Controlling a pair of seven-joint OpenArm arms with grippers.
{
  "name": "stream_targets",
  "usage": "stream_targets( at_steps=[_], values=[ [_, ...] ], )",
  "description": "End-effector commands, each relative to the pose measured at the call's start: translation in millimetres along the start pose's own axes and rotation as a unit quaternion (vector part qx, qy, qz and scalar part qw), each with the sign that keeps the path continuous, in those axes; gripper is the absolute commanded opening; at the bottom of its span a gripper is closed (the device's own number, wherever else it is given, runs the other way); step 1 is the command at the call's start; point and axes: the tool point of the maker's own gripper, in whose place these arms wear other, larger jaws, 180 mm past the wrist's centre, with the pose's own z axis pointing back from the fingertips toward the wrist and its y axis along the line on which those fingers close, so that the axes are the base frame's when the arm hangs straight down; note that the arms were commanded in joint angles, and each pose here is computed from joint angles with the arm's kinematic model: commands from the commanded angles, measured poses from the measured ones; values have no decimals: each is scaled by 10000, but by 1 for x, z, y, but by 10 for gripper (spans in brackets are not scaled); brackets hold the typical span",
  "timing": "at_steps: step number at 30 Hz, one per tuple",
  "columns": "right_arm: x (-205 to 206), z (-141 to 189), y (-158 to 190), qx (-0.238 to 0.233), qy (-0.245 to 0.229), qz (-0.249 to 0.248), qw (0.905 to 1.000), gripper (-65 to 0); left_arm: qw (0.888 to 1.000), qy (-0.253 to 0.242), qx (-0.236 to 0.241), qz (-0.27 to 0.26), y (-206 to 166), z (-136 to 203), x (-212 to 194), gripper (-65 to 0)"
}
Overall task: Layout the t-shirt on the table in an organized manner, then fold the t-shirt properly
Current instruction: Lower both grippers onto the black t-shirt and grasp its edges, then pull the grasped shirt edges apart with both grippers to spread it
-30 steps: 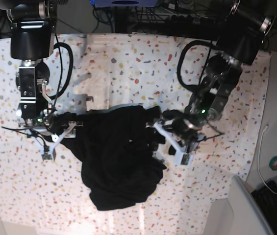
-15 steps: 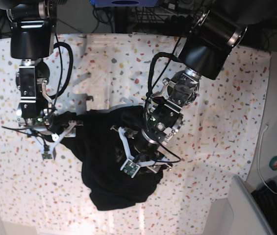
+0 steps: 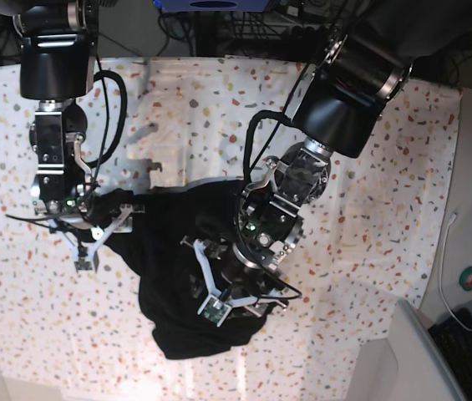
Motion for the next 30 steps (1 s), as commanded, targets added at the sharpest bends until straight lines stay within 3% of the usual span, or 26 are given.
stream_targets(
  at_steps=[1, 4, 6, 10, 16, 19, 21, 22, 24, 27, 30],
  values=[
    [22, 5, -3, -19, -285, 11, 9996, -231, 9992, -262, 289, 54, 22, -1, 18, -281],
    [22, 5, -3, -16, -285, 18, 9996, -231, 9950, -168, 899, 396, 56, 1, 9, -281],
    [22, 5, -3, -16, -285, 18, 9996, -230, 9936, -86, 1019, 483, 64, -1, 4, -281],
    [22, 5, 6, 61, -287, -17, 9996, -230, 9931, -386, 1035, 389, 68, -9, 16, -276],
    [21, 4, 9, 89, -265, -29, 9996, -230, 9955, 124, 821, 453, 47, -34, -14, -283],
    [20, 4, 9, 89, -258, -29, 9996, -231, 9954, 65, 828, 471, 46, -35, -16, -286],
    [19, 4, 7, 75, -249, -29, 9997, -246, 9954, 53, 847, 455, 48, -35, -16, -349],
    [18, 4, 5, 57, -240, -35, 9997, -279, 9951, 97, 889, 419, 54, -33, -22, -411],
    [12, 3, 2, 22, -208, -24, 9998, -414, 9944, 239, 969, 346, 65, -27, -40, -629],
    [8, 3, -18, -148, -158, 40, 9998, -650, 9917, 700, 1045, 277, 72, -5, -88, -650],
    [6, -2, -39, -315, -121, -52, 9994, -650, 9843, 1006, 1378, 455, 86, 34, -123, -650]
  ],
)
